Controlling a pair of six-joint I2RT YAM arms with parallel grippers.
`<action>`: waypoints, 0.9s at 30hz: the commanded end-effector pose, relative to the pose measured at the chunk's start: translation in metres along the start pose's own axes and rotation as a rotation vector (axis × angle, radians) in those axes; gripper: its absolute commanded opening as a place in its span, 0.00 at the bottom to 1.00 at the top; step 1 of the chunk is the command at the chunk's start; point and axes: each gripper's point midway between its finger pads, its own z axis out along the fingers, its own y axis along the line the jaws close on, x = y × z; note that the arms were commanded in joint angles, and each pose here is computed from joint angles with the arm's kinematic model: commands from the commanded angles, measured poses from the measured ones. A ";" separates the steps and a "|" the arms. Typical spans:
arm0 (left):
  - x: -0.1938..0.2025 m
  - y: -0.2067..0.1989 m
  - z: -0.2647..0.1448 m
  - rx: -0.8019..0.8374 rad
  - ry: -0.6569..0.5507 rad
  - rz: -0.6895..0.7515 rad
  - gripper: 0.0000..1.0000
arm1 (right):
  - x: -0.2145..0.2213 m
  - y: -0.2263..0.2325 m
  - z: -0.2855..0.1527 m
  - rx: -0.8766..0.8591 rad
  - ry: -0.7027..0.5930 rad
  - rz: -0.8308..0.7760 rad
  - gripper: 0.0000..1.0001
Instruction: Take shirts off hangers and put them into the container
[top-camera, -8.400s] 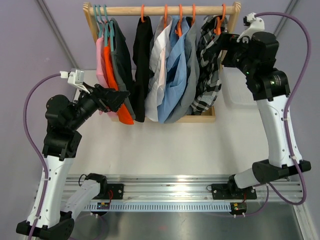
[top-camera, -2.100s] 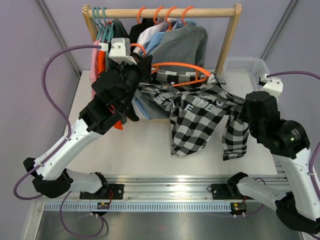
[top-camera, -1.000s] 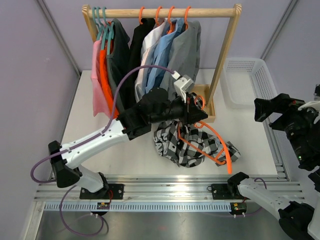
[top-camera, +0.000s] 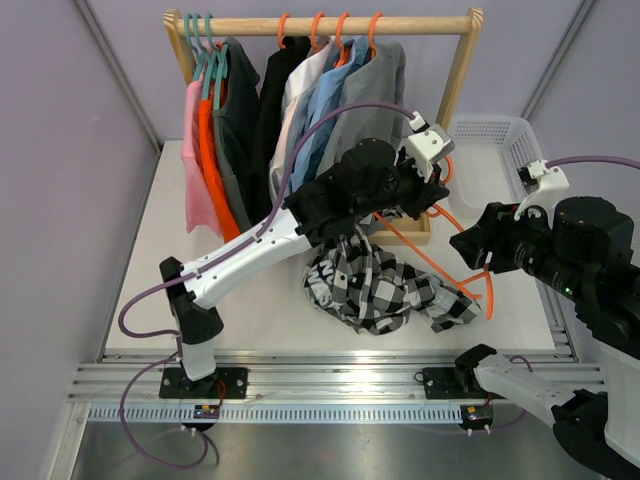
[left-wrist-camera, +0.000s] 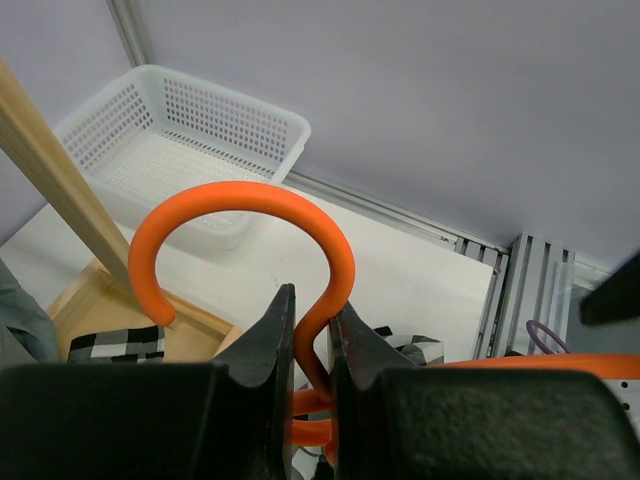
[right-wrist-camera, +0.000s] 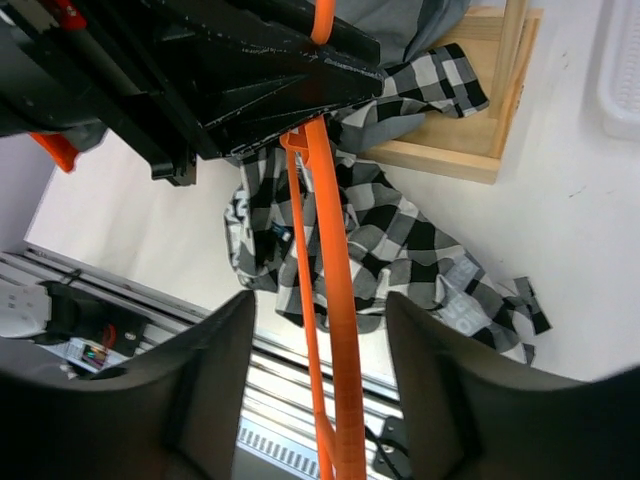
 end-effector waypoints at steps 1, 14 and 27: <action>-0.025 -0.002 -0.003 0.020 -0.064 0.013 0.00 | 0.005 0.003 0.006 -0.019 0.024 0.000 0.56; -0.053 -0.008 -0.020 0.039 -0.116 0.015 0.00 | 0.024 0.001 0.022 -0.014 0.093 0.008 0.00; -0.067 0.004 -0.059 -0.060 -0.188 -0.005 0.99 | 0.001 -0.038 -0.003 0.202 -0.040 0.004 0.00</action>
